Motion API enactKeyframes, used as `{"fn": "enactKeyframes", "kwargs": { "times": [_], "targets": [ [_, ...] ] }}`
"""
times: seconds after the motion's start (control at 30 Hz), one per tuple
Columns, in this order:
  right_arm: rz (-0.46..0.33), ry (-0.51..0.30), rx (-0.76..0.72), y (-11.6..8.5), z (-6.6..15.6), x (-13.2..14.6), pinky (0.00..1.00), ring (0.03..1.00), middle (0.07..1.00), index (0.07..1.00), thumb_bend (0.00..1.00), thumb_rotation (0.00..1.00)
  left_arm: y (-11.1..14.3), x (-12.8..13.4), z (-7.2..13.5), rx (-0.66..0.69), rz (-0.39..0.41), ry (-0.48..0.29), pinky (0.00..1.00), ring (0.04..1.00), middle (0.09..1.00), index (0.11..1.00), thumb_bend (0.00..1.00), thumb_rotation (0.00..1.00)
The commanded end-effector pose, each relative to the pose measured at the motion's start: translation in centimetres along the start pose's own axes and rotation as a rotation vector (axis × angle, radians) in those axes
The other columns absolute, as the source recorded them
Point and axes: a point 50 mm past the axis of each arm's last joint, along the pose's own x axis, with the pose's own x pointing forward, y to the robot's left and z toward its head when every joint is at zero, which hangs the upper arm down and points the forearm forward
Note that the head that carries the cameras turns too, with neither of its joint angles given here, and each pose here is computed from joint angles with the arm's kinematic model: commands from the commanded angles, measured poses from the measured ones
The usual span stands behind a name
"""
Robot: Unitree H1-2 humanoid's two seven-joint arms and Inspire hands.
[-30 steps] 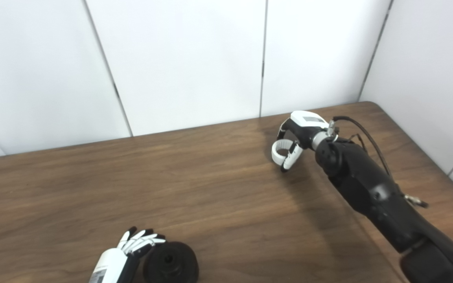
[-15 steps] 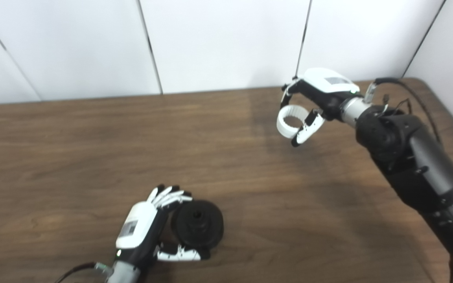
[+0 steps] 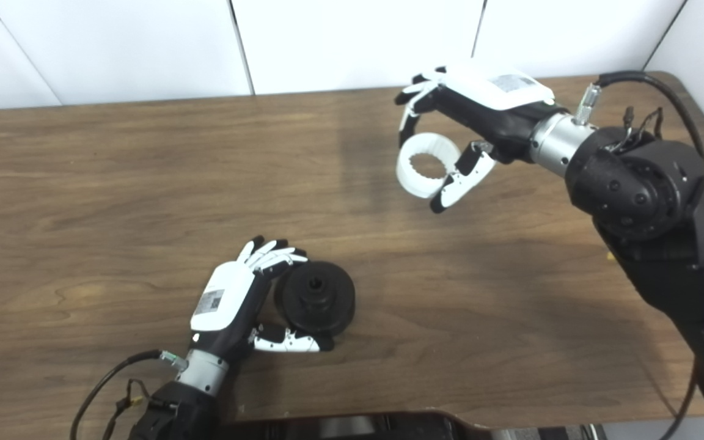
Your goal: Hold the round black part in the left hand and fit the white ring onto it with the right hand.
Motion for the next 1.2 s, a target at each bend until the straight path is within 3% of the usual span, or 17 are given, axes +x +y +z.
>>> {"fn": "enactKeyframes", "kwargs": {
  "times": [0.0,0.4,1.17],
  "targets": [
    [-0.071,-0.038,-0.025,-2.2,1.2,-0.4,1.0,0.965,0.865,0.485,0.52,0.13,-2.1,-0.7,-0.7,0.032,-0.154,0.061,1.0,0.896,0.802,0.485,0.52,0.06],
    [-0.025,-0.158,-0.028,-0.9,5.3,-1.2,1.0,0.953,0.854,0.483,0.52,0.13,-2.4,-0.3,-0.5,0.051,-0.174,0.069,1.0,0.9,0.803,0.485,0.52,0.06],
    [0.06,-0.256,-0.017,2.5,7.5,-0.5,1.0,0.981,0.867,0.483,0.53,0.14,-3.0,0.0,-0.3,0.074,-0.19,0.087,1.0,0.917,0.81,0.484,0.52,0.06]
  ]
}}
